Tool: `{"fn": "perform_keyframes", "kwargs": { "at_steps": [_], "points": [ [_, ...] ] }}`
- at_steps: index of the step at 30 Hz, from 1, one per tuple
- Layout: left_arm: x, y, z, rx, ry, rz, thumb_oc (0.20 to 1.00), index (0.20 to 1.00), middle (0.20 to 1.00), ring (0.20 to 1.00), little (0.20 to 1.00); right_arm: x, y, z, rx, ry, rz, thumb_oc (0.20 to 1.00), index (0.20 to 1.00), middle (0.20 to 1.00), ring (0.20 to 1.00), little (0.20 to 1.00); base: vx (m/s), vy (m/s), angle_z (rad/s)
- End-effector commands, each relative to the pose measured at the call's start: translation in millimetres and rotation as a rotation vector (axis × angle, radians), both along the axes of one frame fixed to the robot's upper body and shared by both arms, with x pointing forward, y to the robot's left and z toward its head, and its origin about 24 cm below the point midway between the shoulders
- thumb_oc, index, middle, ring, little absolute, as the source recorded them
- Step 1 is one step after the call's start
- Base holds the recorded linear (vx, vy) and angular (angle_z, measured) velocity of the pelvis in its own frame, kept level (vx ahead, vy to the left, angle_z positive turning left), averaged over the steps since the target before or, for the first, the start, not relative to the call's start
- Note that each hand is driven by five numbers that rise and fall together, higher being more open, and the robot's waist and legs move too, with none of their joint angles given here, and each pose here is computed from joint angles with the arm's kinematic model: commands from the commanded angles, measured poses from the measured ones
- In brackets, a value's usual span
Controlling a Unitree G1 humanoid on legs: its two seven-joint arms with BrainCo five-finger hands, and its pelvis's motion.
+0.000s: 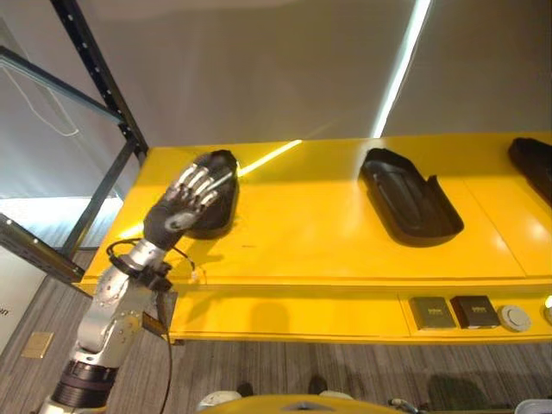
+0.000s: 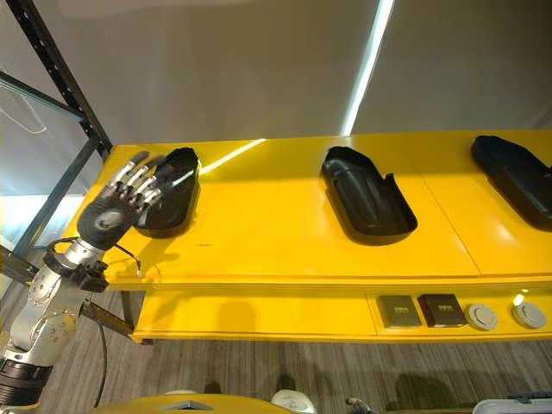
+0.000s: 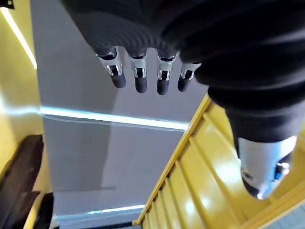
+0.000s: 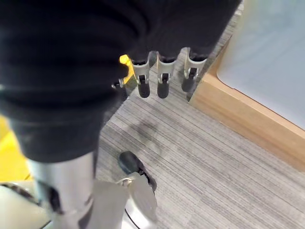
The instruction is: Move parts from the plastic box to the shelf.
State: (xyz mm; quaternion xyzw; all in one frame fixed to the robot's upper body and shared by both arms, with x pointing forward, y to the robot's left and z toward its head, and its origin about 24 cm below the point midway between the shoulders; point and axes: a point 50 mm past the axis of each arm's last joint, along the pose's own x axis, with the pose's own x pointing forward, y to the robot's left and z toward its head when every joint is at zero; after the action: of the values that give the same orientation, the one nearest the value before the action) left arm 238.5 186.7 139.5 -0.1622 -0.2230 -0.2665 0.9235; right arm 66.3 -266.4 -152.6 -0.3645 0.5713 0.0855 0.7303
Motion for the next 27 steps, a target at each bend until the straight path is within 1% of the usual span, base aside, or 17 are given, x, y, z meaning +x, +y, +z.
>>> {"fn": "perform_keyframes", "kwargs": {
  "at_steps": [1,3,4,5,9,10,12,14,15,17,20,21,22,26,27],
  "points": [
    [-2.9,5.1,28.2,-0.099,-0.155,-0.074,1.000,1.000,1.000,1.000,1.000,4.5,0.6,-2.0,-0.048,0.018,0.028,1.000,1.000,1.000,1.000,1.000,-0.02,-0.033,0.16],
    [-4.3,0.5,25.7,-0.103,-0.144,-0.177,1.000,1.000,1.000,1.000,1.000,5.1,0.8,-2.1,-0.047,0.020,0.028,1.000,1.000,1.000,1.000,1.000,-0.02,-0.018,0.13],
    [-4.4,-0.9,24.9,-0.095,-0.140,-0.197,1.000,1.000,1.000,1.000,1.000,5.2,0.8,-2.1,-0.047,0.019,0.029,1.000,1.000,1.000,1.000,1.000,-0.02,-0.005,0.07],
    [-4.8,-4.9,21.8,-0.047,-0.127,-0.247,1.000,1.000,1.000,1.000,1.000,6.1,0.2,-1.8,-0.047,0.019,0.032,1.000,1.000,1.000,1.000,1.000,-0.02,-0.001,0.05],
    [-4.8,-12.3,8.7,0.233,-0.070,-0.332,1.000,1.000,1.000,1.000,1.000,9.9,-3.0,0.2,-0.056,0.017,0.052,1.000,1.000,1.000,1.000,1.000,-0.01,0.008,0.00],
    [-6.4,-14.2,4.8,0.292,-0.060,-0.395,1.000,1.000,1.000,1.000,1.000,10.2,-4.9,1.0,-0.062,0.016,0.062,1.000,1.000,1.000,1.000,1.000,-0.03,0.032,0.00],
    [-8.4,-16.6,3.2,0.310,-0.061,-0.450,1.000,1.000,1.000,1.000,1.000,10.8,-6.9,1.8,-0.067,0.017,0.072,1.000,1.000,1.000,1.000,1.000,-0.01,0.017,0.00],
    [-10.1,-26.4,0.6,0.298,-0.063,-0.517,1.000,1.000,1.000,1.000,1.000,12.5,-10.6,3.4,-0.075,0.020,0.091,1.000,1.000,1.000,1.000,1.000,-0.02,0.032,-0.02],
    [-9.0,-41.9,-9.9,0.293,-0.002,-0.577,1.000,1.000,1.000,1.000,1.000,16.4,-12.2,4.8,-0.079,0.021,0.112,1.000,1.000,1.000,1.000,1.000,0.00,0.000,0.00],
    [-6.7,-49.4,-19.2,0.310,0.049,-0.565,1.000,1.000,1.000,1.000,1.000,20.0,-12.5,5.7,-0.079,0.020,0.121,1.000,1.000,1.000,1.000,1.000,0.00,0.000,0.00],
    [-0.3,-55.5,-45.5,0.384,0.178,-0.492,1.000,1.000,1.000,1.000,1.000,23.6,-13.0,6.9,-0.076,0.021,0.126,1.000,1.000,1.000,1.000,1.000,0.01,-0.011,-0.08],
    [2.8,-53.9,-66.4,0.435,0.254,-0.437,1.000,1.000,1.000,1.000,1.000,23.8,-12.8,7.0,-0.073,0.023,0.128,1.000,1.000,1.000,1.000,1.000,0.01,-0.016,-0.17],
    [2.6,-53.0,-73.5,0.432,0.292,-0.439,1.000,1.000,1.000,1.000,1.000,24.0,-12.9,7.1,-0.072,0.022,0.126,1.000,1.000,1.000,1.000,1.000,0.00,-0.014,-0.16],
    [-4.5,-40.3,-111.9,0.472,0.455,-0.340,1.000,1.000,1.000,1.000,1.000,23.4,-16.0,8.0,-0.070,0.021,0.106,1.000,1.000,1.000,1.000,1.000,-0.01,-0.004,-0.11],
    [-12.4,-27.9,-137.4,0.501,0.569,-0.254,1.000,1.000,1.000,1.000,1.000,22.8,-17.0,8.2,-0.069,0.016,0.092,1.000,1.000,1.000,1.000,1.000,0.00,0.000,0.00]
  ]
}}
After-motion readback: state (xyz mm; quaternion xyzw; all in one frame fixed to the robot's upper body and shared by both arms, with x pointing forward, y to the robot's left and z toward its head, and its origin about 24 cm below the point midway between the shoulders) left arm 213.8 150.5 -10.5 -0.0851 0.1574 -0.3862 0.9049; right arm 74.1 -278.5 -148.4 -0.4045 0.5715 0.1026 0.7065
